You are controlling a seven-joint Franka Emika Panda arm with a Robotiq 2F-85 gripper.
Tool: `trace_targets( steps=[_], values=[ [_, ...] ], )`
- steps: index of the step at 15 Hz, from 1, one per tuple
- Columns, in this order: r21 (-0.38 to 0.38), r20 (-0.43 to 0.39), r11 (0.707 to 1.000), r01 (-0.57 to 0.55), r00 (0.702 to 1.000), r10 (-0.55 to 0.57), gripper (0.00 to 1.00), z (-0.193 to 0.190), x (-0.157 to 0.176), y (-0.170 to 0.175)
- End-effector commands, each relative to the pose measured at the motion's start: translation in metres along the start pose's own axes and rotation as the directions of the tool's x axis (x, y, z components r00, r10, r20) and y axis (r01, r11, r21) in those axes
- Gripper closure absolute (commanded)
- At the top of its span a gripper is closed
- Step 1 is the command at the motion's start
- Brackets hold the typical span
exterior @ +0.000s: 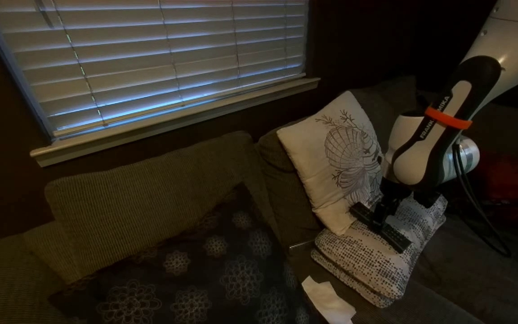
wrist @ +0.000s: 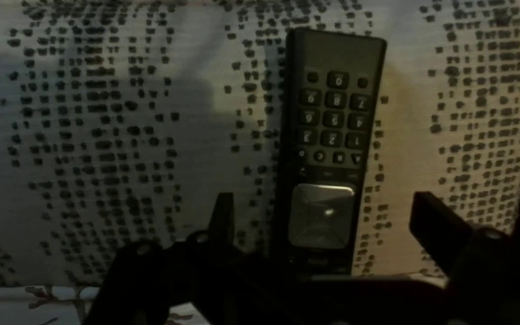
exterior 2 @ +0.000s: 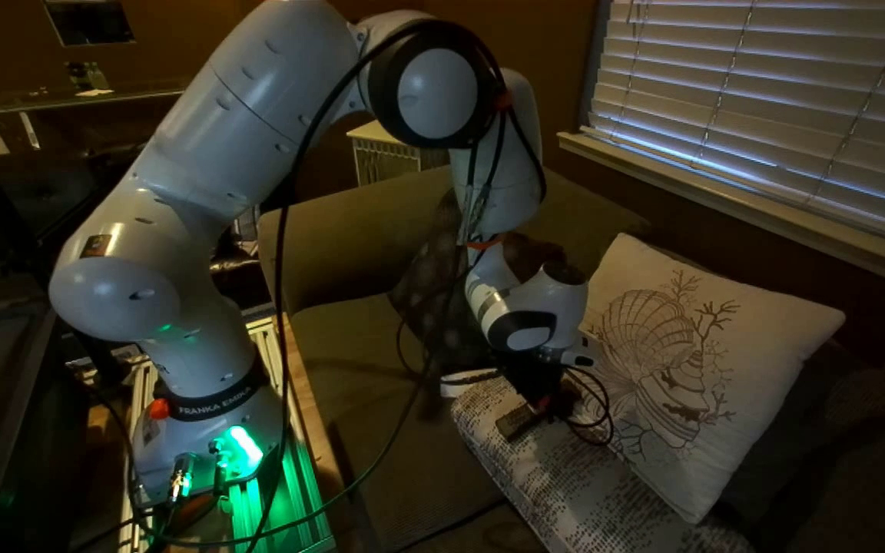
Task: Place the remote control underneath the white cushions.
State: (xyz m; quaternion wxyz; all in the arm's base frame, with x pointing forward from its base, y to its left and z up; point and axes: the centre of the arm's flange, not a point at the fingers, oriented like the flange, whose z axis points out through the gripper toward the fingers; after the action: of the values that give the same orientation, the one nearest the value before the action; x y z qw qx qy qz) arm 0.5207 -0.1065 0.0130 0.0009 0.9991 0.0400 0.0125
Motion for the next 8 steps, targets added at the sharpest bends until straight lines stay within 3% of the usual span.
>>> trace_targets(
  steps=[1,2,3,7,8],
  values=[
    [0.007,-0.001,1.000,-0.002,1.000,0.002,0.00,0.014,0.014,-0.001],
    [0.007,-0.003,1.000,0.000,1.000,0.000,0.00,0.016,0.015,-0.001],
    [0.008,-0.004,1.000,0.002,1.000,-0.002,0.22,0.017,0.017,-0.002],
    [0.012,-0.004,1.000,0.007,1.000,-0.007,0.48,0.024,0.024,-0.003],
    [0.019,-0.012,1.000,0.008,1.000,-0.007,0.33,0.026,0.026,-0.003]
  ],
)
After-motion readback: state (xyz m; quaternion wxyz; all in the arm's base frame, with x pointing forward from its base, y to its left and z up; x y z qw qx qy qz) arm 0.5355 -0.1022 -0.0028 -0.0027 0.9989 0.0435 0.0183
